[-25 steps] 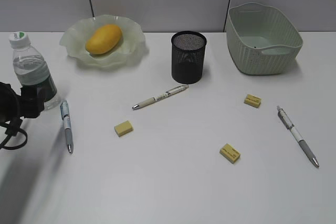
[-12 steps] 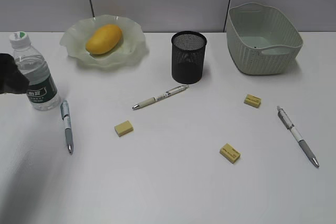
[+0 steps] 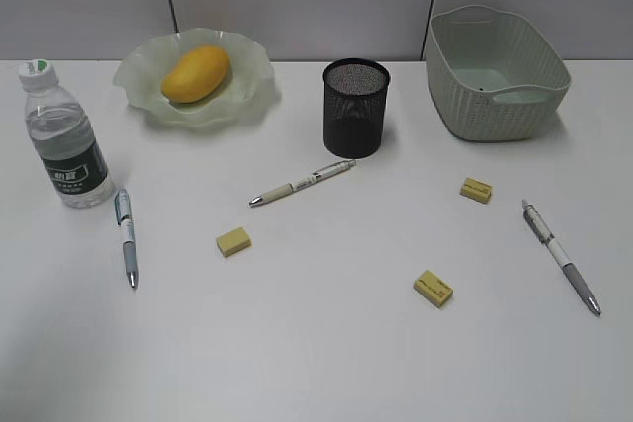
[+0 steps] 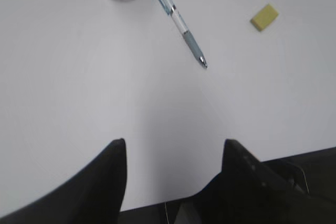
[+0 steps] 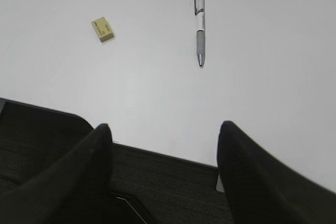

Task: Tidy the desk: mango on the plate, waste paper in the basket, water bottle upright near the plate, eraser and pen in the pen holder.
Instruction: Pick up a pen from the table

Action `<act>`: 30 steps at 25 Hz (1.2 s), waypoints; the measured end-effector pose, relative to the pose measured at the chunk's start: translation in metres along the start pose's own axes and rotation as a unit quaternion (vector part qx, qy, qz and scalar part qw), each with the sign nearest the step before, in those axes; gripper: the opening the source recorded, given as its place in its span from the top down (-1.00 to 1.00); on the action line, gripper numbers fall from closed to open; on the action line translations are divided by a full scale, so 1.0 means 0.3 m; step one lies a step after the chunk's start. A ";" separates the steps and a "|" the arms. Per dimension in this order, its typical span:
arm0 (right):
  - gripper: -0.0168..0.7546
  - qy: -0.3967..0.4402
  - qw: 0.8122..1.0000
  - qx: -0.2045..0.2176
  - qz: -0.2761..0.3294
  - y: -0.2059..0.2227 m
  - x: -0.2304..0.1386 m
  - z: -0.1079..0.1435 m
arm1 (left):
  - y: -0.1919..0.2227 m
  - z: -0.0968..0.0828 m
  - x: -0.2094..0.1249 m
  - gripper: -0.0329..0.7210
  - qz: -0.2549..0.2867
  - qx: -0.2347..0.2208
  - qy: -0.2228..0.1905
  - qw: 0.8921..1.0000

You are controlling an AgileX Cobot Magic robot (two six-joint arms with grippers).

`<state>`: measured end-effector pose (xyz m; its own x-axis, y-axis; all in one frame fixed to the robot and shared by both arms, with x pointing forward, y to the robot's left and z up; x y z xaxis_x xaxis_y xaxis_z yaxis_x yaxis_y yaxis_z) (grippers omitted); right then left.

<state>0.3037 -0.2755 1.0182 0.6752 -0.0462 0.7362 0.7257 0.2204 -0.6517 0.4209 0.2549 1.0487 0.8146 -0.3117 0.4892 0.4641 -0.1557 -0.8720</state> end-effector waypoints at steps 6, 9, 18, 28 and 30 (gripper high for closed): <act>-0.31 0.000 1.000 0.001 -0.005 0.001 0.006 0.001 | -0.120 -0.024 -0.122 -0.23 -0.102 0.015 0.005 0.995; -0.31 0.001 1.000 -0.001 0.004 0.010 0.009 0.001 | -0.092 -0.036 -0.219 -0.23 -0.113 0.017 0.006 0.993; -0.31 -0.001 0.998 -0.021 0.064 0.071 0.019 -0.009 | -0.096 -0.051 -0.331 -0.22 -0.179 0.028 0.009 0.983; -0.31 0.024 0.982 -0.068 0.173 0.292 0.202 -0.006 | -0.099 -0.050 -0.328 -0.22 -0.184 0.028 0.009 0.982; -0.31 0.025 0.977 -0.074 0.198 0.347 0.244 -0.001 | -0.099 -0.050 -0.328 -0.22 -0.184 0.028 0.009 0.982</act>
<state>0.4287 -0.2563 1.0041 0.9095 -0.0339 0.4144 0.4158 0.0866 -0.9053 0.3218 0.2760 1.0262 0.5816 -0.2612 0.7704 0.7452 -0.2086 -0.6333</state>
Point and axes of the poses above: a point on each arm's last joint axis where the gripper is mounted, y pointing out along that axis toward the gripper, z along the wrist's bending axis when the last joint is at zero, x = y × z, the point moved 6 cm from there along y, pointing out along that axis toward the gripper, and after that the axes turned 12 degrees about y, right-handed, at the moved point
